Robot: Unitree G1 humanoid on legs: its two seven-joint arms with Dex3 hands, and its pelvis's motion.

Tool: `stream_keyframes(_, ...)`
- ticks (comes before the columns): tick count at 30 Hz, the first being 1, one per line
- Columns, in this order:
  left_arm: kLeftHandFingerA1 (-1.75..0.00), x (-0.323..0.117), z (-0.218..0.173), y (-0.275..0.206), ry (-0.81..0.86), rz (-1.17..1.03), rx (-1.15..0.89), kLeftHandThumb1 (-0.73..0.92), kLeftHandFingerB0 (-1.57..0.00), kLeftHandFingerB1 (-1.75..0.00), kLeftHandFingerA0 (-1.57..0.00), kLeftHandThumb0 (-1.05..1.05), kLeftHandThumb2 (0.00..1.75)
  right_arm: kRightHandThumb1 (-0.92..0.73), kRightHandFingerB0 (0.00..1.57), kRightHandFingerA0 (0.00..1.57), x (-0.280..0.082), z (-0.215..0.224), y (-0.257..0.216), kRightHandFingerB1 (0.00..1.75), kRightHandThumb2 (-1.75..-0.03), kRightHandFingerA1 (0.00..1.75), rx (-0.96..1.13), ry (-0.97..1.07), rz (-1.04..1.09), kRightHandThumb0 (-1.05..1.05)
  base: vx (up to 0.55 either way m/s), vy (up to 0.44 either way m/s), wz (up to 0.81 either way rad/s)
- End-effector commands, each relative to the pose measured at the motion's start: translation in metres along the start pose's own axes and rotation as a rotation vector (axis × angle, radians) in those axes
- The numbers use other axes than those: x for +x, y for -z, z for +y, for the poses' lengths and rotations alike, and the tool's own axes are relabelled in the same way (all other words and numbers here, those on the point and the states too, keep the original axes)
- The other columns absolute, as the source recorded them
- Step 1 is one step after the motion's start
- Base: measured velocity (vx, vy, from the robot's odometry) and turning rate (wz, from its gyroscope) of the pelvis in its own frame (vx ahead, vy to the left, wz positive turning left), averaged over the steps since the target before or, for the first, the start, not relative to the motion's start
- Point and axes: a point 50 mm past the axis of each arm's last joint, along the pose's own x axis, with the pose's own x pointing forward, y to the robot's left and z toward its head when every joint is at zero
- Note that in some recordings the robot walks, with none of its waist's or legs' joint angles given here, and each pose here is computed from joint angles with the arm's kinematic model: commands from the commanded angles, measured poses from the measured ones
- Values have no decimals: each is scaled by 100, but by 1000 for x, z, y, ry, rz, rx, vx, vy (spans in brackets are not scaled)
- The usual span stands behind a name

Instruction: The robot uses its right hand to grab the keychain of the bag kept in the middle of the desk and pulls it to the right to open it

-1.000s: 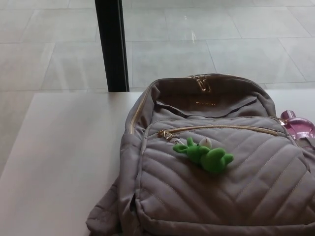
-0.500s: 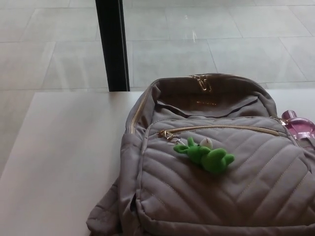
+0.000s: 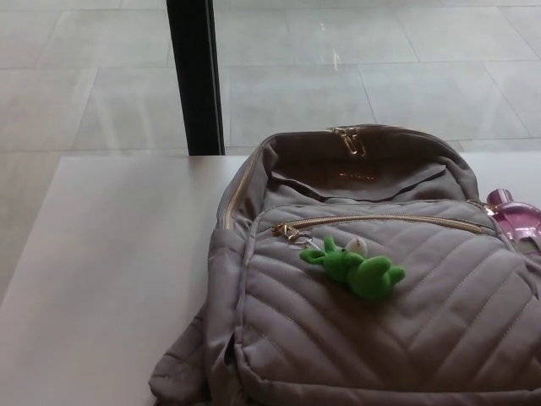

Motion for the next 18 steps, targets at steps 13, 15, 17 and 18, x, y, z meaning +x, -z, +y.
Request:
stream_keyframes(13,-47,-4,6,5,25,-17,-4,79,-41,-38,-58,-72,64,-52,21,45,2,147,-143,44,-88,65,-41,-543,-304,-81,0,0,0)
stream_keyframes(15,-46,-4,6,5,27,-15,17,80,-42,-39,-58,-72,65,-63,30,51,2,151,-140,34,-60,63,-64,-555,-296,-76,0,0,0)
stream_keyframes(17,-46,-4,6,4,21,-11,13,79,-42,-38,-59,-71,64,-53,27,50,2,154,-136,46,-91,68,-80,-563,-283,-83,0,0,0)
stream_keyframes(18,-45,-3,5,3,21,-15,21,79,-41,-38,-59,-71,65,-54,25,51,2,154,-136,45,-92,68,-95,-560,-279,-83,0,0,0)
